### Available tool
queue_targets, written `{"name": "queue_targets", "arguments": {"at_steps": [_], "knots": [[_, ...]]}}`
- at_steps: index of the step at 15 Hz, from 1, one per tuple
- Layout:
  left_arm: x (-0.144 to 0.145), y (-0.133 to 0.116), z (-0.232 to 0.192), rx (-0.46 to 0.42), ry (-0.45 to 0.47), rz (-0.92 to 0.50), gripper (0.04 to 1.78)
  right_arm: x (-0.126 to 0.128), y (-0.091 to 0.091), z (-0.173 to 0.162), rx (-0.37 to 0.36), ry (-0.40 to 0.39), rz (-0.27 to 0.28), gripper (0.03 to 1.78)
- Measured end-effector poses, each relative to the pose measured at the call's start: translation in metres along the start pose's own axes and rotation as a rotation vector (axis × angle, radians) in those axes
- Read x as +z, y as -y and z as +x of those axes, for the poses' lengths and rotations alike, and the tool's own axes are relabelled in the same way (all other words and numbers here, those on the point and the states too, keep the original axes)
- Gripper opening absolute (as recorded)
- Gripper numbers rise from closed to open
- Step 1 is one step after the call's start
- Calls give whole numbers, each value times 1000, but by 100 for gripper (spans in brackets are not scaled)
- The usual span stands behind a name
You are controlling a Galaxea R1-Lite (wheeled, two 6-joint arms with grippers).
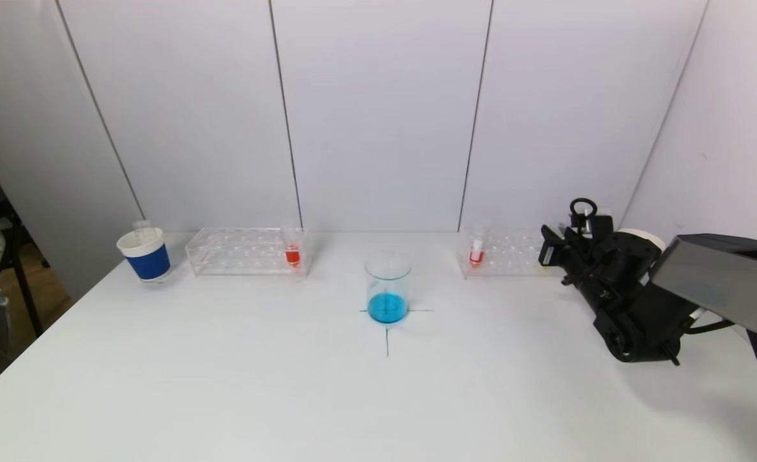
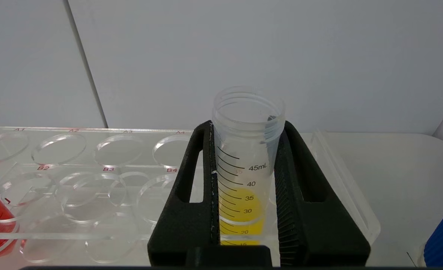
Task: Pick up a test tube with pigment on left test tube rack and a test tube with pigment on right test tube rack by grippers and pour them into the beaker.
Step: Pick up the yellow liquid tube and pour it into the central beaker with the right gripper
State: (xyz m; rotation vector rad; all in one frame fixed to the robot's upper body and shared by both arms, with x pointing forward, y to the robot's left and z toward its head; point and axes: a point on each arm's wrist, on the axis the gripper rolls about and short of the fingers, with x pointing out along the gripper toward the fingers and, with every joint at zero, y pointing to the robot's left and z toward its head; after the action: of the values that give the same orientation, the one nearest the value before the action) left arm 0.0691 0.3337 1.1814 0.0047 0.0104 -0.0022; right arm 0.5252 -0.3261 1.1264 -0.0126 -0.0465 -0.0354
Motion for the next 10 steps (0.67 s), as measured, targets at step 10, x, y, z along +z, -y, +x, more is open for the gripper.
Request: {"name": "queue_targets", "arguments": {"at_steps": [10], "knots": [[0, 0, 0, 0, 0, 0, 176, 6, 0, -2, 0, 7, 0, 48]]}}
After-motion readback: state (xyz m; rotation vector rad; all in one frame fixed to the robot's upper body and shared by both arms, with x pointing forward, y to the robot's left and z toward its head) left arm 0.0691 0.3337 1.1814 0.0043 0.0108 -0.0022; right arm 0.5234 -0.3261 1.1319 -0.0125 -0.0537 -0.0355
